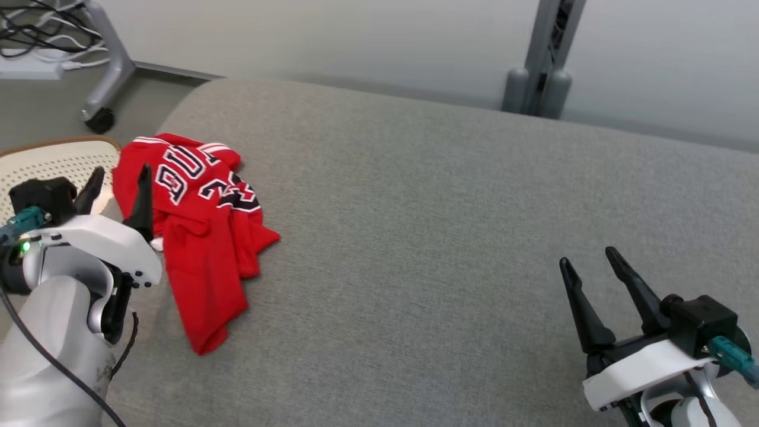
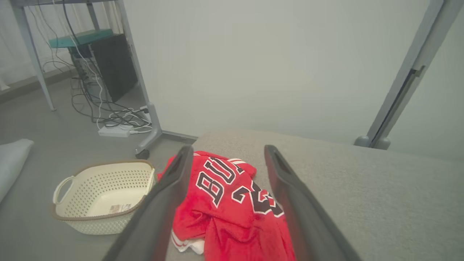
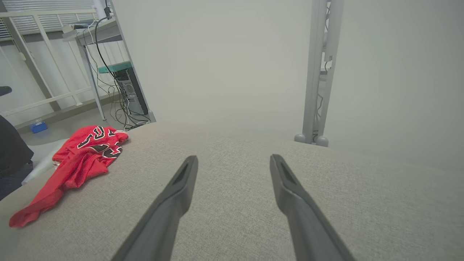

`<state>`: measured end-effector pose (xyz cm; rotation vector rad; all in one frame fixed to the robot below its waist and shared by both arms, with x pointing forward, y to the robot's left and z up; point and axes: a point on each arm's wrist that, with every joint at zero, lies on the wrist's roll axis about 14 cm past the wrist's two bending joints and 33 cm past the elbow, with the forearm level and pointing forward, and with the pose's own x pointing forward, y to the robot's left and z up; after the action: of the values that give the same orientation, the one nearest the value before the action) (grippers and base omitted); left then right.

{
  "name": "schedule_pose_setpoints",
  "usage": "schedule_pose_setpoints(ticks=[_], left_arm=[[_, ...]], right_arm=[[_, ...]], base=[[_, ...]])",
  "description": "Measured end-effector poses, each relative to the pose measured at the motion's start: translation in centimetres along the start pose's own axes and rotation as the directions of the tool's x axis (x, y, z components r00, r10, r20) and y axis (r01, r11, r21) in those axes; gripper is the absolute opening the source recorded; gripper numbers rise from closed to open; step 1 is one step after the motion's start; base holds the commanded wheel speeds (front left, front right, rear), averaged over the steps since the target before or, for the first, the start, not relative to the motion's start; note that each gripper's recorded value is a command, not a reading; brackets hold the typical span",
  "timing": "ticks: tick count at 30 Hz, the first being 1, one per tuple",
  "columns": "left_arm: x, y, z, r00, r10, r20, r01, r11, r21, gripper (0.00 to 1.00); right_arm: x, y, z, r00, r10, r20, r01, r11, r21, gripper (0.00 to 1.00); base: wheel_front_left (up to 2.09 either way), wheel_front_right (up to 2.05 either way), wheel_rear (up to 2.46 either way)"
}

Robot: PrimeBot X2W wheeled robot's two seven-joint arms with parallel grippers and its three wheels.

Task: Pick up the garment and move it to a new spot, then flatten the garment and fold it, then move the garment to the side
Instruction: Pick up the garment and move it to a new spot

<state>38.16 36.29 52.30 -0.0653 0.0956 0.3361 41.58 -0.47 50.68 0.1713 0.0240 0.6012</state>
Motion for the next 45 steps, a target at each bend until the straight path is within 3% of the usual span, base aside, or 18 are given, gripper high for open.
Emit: schedule_pose_setpoints(ticks=[4, 10, 15, 19, 20, 21, 22, 27, 33, 38, 45], left_arm=[[1.1, -0.9, -5.6, 0.981, 0.004, -0.195, -0.011, 0.999, -0.036, 1.0], [1.2, -2.3, -13.0, 0.901, 0.016, -0.434, -0.06, 0.994, -0.088, 1.0], [-0.3, -2.8, -18.0, 0.787, 0.025, -0.616, -0.108, 0.989, -0.098, 1.0], [-0.4, -2.9, -19.4, 0.727, 0.018, -0.686, -0.128, 0.986, -0.109, 1.0], [-0.4, -2.9, -19.6, 0.718, 0.015, -0.696, -0.129, 0.985, -0.112, 0.87], [-0.4, -2.9, -19.7, 0.715, 0.016, -0.698, -0.132, 0.985, -0.113, 0.37], [-0.1, -2.9, -19.6, 0.723, 0.017, -0.691, -0.134, 0.984, -0.117, 0.0], [1.1, -2.8, -17.4, 0.813, 0.026, -0.581, -0.175, 0.964, -0.202, 0.0], [3.1, 0.8, -10.8, 0.941, 0.107, -0.321, -0.173, 0.967, -0.186, 0.0], [3.7, 2.0, -5.6, 0.979, 0.14, -0.149, -0.164, 0.973, -0.164, 0.0], [2.3, 0.5, 0.0, 0.993, 0.102, 0.065, -0.094, 0.989, -0.111, 0.0]], right_arm=[[-0.1, -1.7, -0.8, 0.999, -0.028, -0.023, 0.028, 1.0, 0.006, 1.0], [0.1, -4.2, -2.3, 0.996, -0.064, -0.059, 0.065, 0.998, 0.009, 1.0], [0.1, -5.6, -3.3, 0.993, -0.084, -0.079, 0.086, 0.996, 0.015, 1.0], [0.6, -5.8, -3.6, 0.993, -0.079, -0.082, 0.081, 0.996, 0.024, 1.0], [0.6, -5.9, -3.7, 0.993, -0.081, -0.084, 0.083, 0.996, 0.028, 1.0], [0.6, -6.0, -3.8, 0.993, -0.082, -0.086, 0.085, 0.996, 0.029, 1.0], [0.7, -6.1, -3.9, 0.993, -0.084, -0.088, 0.087, 0.996, 0.03, 1.0], [0.5, -6.1, -3.4, 0.993, -0.094, -0.069, 0.097, 0.995, 0.036, 1.0], [0.0, -5.2, -1.3, 0.995, -0.099, -0.009, 0.099, 0.995, 0.031, 1.0], [-0.9, -4.4, 0.0, 0.993, -0.112, 0.027, 0.111, 0.993, 0.029, 1.0], [-2.5, -3.3, 2.0, 0.988, -0.13, 0.079, 0.129, 0.991, 0.021, 1.0]], base=[[0.0, 0.0, 0.0], [0.0, 0.0, 0.0], [0.0, 0.0, 0.0], [0.0, 0.0, 0.0], [0.0, 0.0, 0.0], [0.0, 0.0, 0.0], [0.0, 0.0, 0.0], [0.0, 0.0, 0.0], [0.0, 0.0, 0.0], [0.0, 0.0, 0.0], [0.0, 0.0, 0.0]])
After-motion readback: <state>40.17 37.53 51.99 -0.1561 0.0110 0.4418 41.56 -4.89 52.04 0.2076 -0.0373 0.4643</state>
